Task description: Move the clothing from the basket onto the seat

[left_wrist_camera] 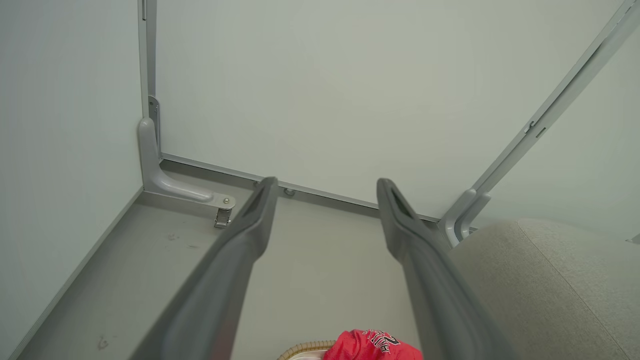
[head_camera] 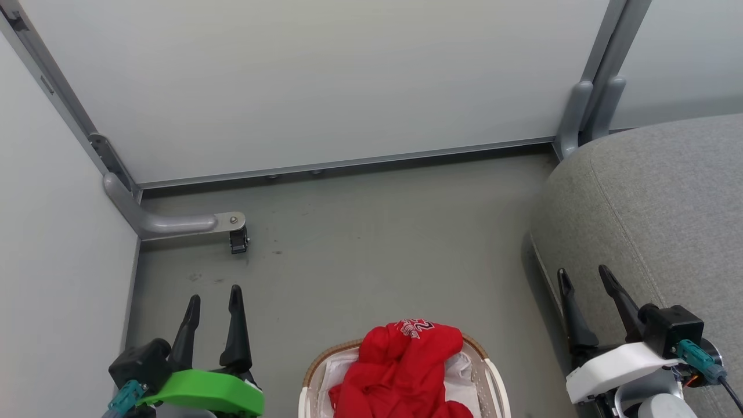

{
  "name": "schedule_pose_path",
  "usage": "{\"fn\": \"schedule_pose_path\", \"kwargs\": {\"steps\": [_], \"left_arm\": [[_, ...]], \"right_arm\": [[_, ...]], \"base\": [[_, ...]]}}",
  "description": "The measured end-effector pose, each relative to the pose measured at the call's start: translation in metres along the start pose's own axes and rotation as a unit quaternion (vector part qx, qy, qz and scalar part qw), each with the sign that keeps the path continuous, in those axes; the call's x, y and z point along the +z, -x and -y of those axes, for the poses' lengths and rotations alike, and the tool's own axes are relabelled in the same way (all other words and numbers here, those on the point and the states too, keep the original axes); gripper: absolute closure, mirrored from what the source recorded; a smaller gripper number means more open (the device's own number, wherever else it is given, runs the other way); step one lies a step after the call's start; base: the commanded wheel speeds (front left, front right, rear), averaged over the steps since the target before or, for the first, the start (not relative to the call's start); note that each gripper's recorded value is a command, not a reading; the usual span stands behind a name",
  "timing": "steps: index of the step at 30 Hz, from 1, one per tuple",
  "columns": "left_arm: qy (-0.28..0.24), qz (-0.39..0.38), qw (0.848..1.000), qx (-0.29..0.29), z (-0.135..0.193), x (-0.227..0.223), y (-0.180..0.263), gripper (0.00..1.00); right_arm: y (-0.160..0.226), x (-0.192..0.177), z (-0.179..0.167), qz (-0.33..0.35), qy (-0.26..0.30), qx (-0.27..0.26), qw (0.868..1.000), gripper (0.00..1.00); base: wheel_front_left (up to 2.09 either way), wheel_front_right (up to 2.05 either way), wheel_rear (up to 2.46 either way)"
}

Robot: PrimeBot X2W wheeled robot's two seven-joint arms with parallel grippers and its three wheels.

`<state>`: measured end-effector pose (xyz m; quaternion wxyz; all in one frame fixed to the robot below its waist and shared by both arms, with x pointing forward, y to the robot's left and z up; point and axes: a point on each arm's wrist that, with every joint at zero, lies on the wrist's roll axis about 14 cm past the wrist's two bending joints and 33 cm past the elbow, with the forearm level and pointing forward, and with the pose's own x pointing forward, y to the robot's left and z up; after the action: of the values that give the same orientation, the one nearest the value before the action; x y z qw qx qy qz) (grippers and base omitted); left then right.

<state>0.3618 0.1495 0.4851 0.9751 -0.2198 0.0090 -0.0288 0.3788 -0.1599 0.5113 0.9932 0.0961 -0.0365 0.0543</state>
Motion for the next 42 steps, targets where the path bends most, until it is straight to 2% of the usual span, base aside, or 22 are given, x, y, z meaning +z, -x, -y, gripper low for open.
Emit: {"fn": "schedule_pose_path", "kwargs": {"steps": [22, 42], "left_arm": [[-0.059, -0.007, 0.998, -0.013, 0.003, -0.010, 0.005, 0.00], [-0.058, -0.013, 0.998, -0.010, 0.002, -0.014, 0.006, 0.00]], "right_arm": [[-0.003, 0.001, -0.011, 0.009, 0.074, 0.028, 0.997, 0.00], [-0.002, 0.001, -0.011, 0.009, 0.074, 0.028, 0.997, 0.00]], "base": [[0.00, 0.00, 0.00], [0.00, 0.00, 0.00]]}}
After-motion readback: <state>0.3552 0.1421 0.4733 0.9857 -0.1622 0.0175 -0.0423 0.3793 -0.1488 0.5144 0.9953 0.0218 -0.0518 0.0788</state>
